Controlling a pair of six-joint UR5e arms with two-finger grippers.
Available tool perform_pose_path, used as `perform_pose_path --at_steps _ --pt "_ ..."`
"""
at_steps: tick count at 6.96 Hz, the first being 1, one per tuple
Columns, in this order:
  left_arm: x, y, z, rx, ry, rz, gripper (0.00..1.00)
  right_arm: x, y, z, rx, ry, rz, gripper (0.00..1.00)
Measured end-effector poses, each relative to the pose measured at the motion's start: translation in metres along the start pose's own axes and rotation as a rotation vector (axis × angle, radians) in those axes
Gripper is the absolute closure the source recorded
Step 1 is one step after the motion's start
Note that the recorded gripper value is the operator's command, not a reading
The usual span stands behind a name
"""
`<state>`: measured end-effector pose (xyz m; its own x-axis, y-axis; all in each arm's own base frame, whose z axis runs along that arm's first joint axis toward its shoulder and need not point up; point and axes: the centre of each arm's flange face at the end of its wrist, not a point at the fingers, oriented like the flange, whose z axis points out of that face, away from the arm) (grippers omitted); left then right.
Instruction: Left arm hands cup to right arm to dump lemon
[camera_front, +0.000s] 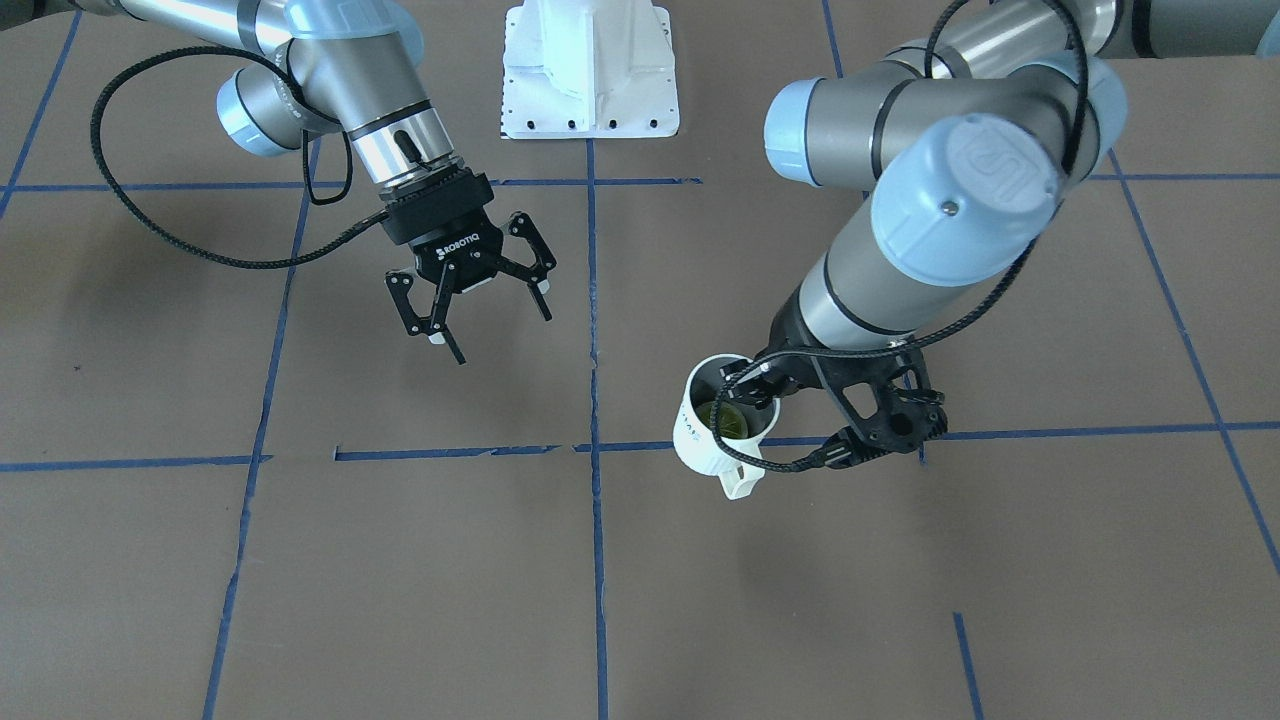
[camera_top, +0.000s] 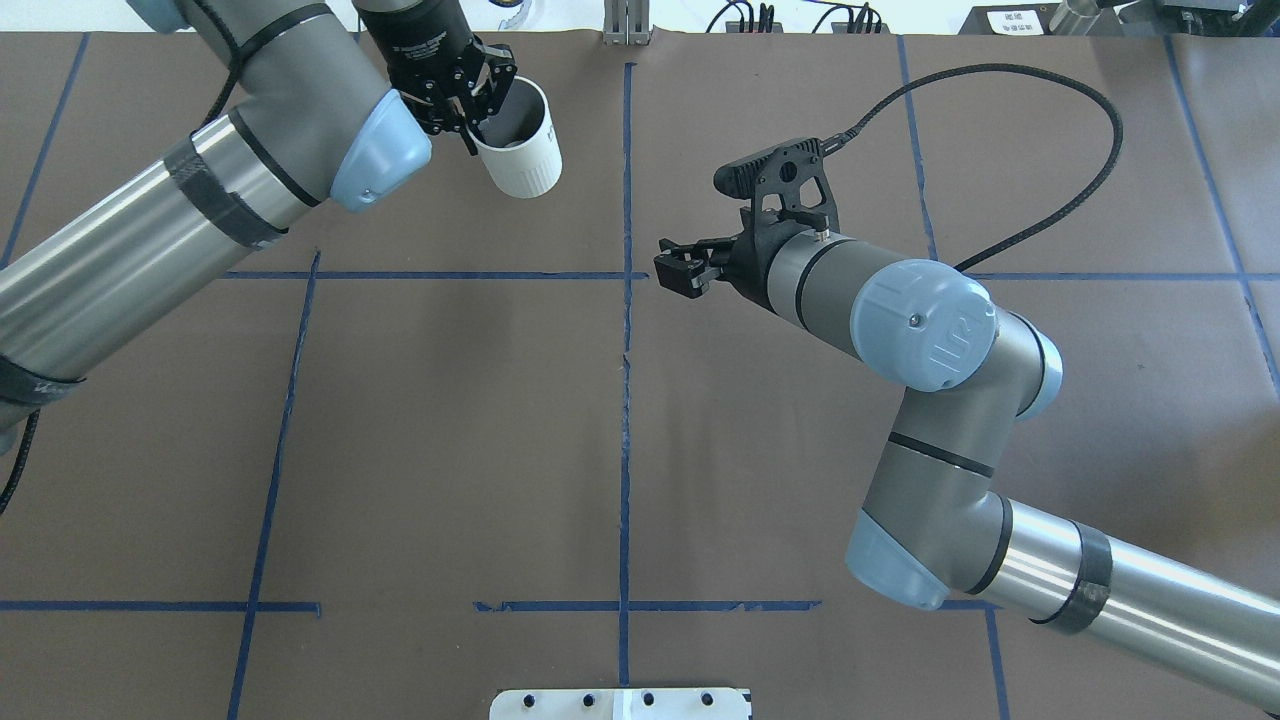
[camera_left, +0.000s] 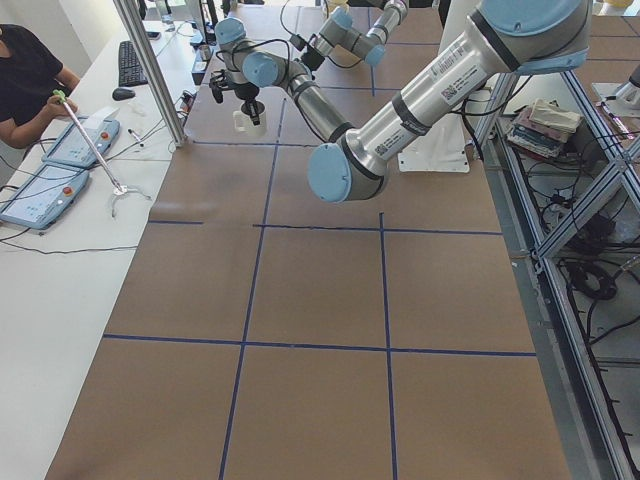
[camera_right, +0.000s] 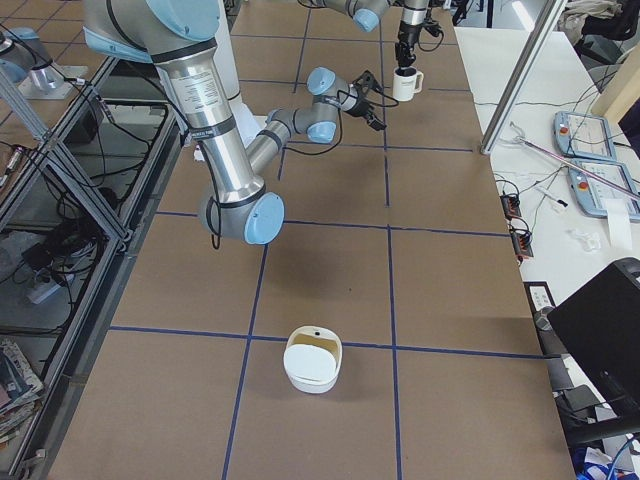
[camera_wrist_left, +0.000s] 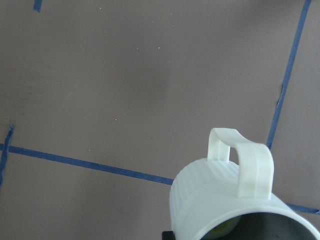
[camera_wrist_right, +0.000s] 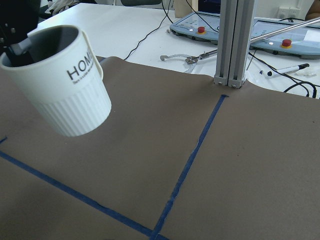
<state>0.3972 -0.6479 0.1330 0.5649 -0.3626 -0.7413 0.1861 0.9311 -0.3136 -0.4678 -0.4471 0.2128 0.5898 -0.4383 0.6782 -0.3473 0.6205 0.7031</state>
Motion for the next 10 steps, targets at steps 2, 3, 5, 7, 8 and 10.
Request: perform_pose_path --at_steps 2,3,5,7,8,10 --pt "0.050 0.033 0.007 -0.033 0.005 -0.112 1.00 -0.020 0.004 0.014 0.071 0.055 -0.009 0.01" --pt "0.067 0.052 0.012 -0.050 0.006 -0.150 1.00 -0.028 0.007 0.016 0.111 0.092 -0.018 0.01" --pt "0.086 0.081 0.021 -0.076 0.005 -0.186 1.00 -0.040 0.011 0.016 0.158 0.127 -0.026 0.01" --pt "0.095 0.096 0.025 -0.090 0.004 -0.193 1.00 -0.050 0.014 0.014 0.181 0.143 -0.046 0.01" --pt "0.096 0.098 0.026 -0.092 0.003 -0.197 1.00 -0.052 0.016 0.014 0.181 0.145 -0.063 0.01" --pt "0.096 0.103 0.026 -0.127 0.005 -0.203 1.00 -0.052 0.018 0.016 0.185 0.156 -0.075 0.01"
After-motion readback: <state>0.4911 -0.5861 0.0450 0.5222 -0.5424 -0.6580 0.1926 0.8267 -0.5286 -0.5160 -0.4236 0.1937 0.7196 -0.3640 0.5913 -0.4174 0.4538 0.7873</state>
